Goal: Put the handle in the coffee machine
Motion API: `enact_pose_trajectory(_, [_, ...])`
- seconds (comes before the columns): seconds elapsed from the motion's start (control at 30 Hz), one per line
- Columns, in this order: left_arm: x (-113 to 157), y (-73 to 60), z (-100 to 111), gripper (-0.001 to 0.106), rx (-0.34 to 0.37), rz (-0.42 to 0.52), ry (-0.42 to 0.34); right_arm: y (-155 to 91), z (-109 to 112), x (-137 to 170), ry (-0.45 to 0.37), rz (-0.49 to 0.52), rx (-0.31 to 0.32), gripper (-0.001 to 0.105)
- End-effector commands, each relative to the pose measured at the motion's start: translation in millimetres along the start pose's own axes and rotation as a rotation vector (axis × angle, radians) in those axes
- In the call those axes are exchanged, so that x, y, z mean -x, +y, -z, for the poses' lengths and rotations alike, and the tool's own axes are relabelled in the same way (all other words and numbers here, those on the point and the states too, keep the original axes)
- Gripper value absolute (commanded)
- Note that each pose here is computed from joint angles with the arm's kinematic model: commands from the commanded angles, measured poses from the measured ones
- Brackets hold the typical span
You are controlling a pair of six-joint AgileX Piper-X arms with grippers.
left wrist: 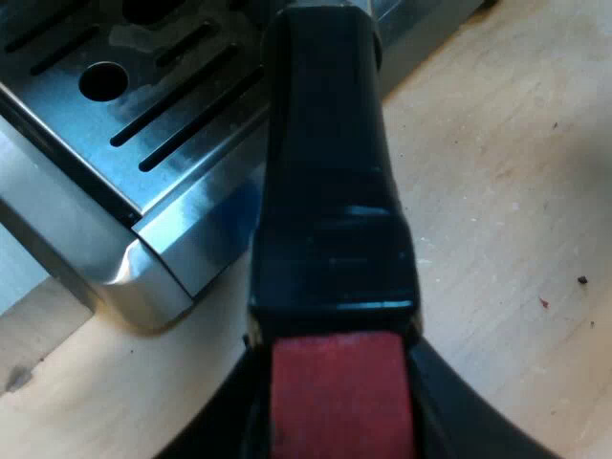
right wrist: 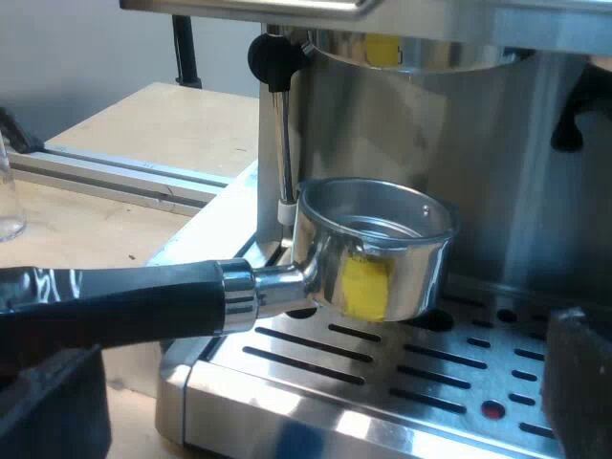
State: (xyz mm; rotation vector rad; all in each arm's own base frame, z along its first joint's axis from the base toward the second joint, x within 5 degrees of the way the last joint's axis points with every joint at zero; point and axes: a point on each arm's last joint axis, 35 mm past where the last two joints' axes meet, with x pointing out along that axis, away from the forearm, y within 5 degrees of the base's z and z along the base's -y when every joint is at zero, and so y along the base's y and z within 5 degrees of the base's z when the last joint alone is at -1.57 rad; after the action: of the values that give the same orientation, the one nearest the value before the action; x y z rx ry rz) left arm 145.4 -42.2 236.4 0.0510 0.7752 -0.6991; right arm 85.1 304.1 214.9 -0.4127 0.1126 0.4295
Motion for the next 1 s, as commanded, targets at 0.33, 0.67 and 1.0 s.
enact_pose_trajectory(0.33, [3.8, -0.4, -9.8, 0.000, -0.037, 0.006, -0.062, -3.0, -0.4, 0.3, 0.004, 0.056, -0.056, 0.093])
enact_pose_trajectory(0.67, [3.8, -0.3, -10.0, 0.000, -0.038, 0.006, -0.064, -2.8, 2.7, 0.4, 0.024, 0.056, 0.011, 0.093])
enact_pose_trajectory(1.0, [3.8, -0.3, -10.0, 0.000, -0.038, 0.006, -0.064, -2.5, 6.5, 0.5, 0.046, 0.051, 0.045, 0.093])
